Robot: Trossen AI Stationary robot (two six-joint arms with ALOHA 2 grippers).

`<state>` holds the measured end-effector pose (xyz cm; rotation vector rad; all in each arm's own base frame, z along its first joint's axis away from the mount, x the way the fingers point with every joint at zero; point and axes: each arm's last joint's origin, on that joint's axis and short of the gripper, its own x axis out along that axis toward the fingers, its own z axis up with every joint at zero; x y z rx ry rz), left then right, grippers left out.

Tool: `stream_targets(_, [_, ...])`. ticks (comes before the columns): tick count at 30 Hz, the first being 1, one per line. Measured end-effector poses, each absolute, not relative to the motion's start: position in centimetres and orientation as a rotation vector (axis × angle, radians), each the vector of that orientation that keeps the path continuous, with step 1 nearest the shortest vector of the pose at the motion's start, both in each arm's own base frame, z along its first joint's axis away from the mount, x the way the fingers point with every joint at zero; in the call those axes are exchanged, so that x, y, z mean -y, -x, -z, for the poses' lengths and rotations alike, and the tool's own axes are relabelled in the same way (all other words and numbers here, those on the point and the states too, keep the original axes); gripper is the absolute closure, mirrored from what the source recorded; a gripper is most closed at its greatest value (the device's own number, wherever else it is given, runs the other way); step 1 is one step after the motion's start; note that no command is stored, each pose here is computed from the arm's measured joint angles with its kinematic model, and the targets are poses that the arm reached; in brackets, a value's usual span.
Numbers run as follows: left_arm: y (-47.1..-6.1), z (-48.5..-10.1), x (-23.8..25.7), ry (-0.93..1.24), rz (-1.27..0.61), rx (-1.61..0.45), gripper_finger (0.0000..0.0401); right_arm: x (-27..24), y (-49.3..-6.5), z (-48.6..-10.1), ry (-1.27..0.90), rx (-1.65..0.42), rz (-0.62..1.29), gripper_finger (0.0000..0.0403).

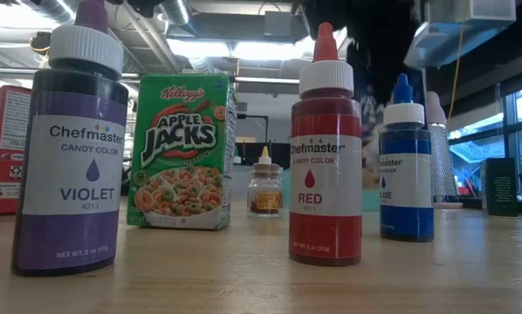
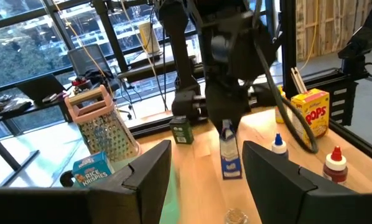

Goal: Pick & Place Kitchen Items
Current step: Put the blue cereal box into the green bin

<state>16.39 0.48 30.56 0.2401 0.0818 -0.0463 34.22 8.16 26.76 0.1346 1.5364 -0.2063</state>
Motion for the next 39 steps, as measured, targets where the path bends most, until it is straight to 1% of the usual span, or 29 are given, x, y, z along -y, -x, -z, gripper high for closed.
stream_targets(3, [-16.4,-30.5,-0.5,-0.239,0.048,-0.092,0.0207,-7.7,-34.3,-28.5,-0.161,-1.507,0.29,0.0317])
stream_targets(10, [-16.4,-30.5,-0.5,-0.24,0.047,-0.091,0.0207,-4.9,-34.0,-32.2,-0.303,-1.41,0.623,0.0319])
stream_targets(13, [-16.4,-30.5,-0.5,-0.24,0.047,-0.088,0.0207,-3.5,-34.1,-33.5,-0.348,-1.334,0.67,0.0319])
stream_targets(21, [-16.4,-30.5,-0.5,-0.24,0.047,-0.088,0.0207,1.5,-33.5,-35.1,-0.559,-1.171,0.927,0.032])
stream_targets(24, [-16.4,-30.5,-0.5,-0.24,0.048,-0.092,0.0207,3.6,-33.3,-35.2,-0.601,-1.16,0.975,0.032])
stream_targets(28, [-16.4,-30.3,-0.5,-0.239,0.05,-0.11,0.0207,6.0,-32.9,-35.0,-0.623,-1.187,0.991,0.032])
stream_targets(33, [-16.3,-30.0,-0.5,-0.237,0.053,-0.139,0.0207,8.4,-32.2,-33.1,-0.676,-1.261,1.051,0.032])
stream_targets(39, [-16.3,-30.0,-0.5,-0.227,0.053,-0.143,0.0207,9.7,-31.4,-30.3,-0.715,-1.357,1.122,0.032])
